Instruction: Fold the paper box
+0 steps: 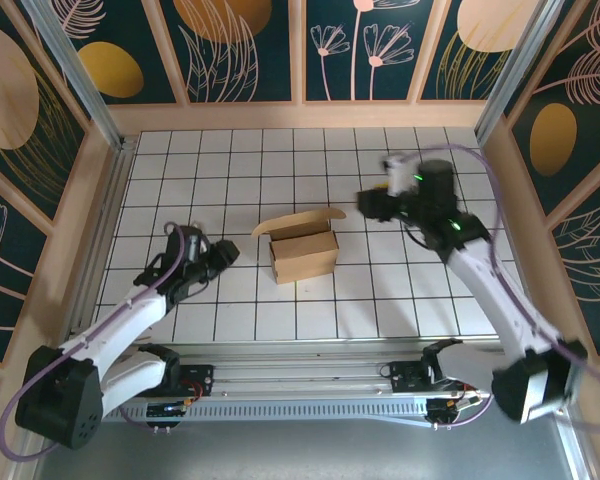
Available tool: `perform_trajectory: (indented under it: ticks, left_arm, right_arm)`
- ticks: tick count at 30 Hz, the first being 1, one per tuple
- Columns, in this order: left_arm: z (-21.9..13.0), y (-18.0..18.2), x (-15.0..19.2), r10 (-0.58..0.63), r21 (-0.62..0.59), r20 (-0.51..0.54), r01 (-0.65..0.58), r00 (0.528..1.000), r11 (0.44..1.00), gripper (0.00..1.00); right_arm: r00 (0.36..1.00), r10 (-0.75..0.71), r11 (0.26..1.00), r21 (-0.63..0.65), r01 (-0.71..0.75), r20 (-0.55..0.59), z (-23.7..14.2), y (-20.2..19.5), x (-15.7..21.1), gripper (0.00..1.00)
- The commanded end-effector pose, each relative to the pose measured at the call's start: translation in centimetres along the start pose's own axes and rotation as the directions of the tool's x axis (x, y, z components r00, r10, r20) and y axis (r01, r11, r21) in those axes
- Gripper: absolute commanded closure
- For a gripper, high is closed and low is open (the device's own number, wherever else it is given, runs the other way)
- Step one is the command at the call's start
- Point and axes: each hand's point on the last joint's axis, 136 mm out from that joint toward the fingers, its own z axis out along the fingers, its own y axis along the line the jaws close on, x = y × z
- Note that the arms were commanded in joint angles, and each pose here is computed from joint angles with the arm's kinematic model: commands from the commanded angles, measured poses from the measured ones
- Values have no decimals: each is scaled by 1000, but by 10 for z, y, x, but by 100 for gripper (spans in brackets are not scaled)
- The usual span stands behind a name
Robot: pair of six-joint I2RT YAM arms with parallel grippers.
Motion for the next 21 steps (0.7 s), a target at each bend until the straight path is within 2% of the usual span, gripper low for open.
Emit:
perform_trajectory:
  ticks: [1,3,8,12,16,21]
  left_arm:
    - [2,-11,26,-118,76,-85,125,989,989,59]
    - [7,-16,29,-112,102,-93,121,989,987,60]
    - [30,-32,27,-88,142,-119,104,989,984,64]
    - [49,-53,43,-58,191,-203,97,978,977,69]
    - [60,-47,54,-75,154,-235,113,969,982,70]
    - [67,-48,55,-93,162,-243,135,966,978,70]
  right_arm:
    - [924,382,904,-194,-381,-29,0,2,29,56]
    - [911,405,896,-164,-413,-78,11,-10,54,56]
    - [911,380,877,-250,-410,-159,37,3,83,56]
    - [916,348,880,-269,-393,-199,59,14,105,57]
    - [910,329,870,-294,-396,-252,75,32,123,58]
    - [892,371,849,-294,-438,-259,76,40,137,62]
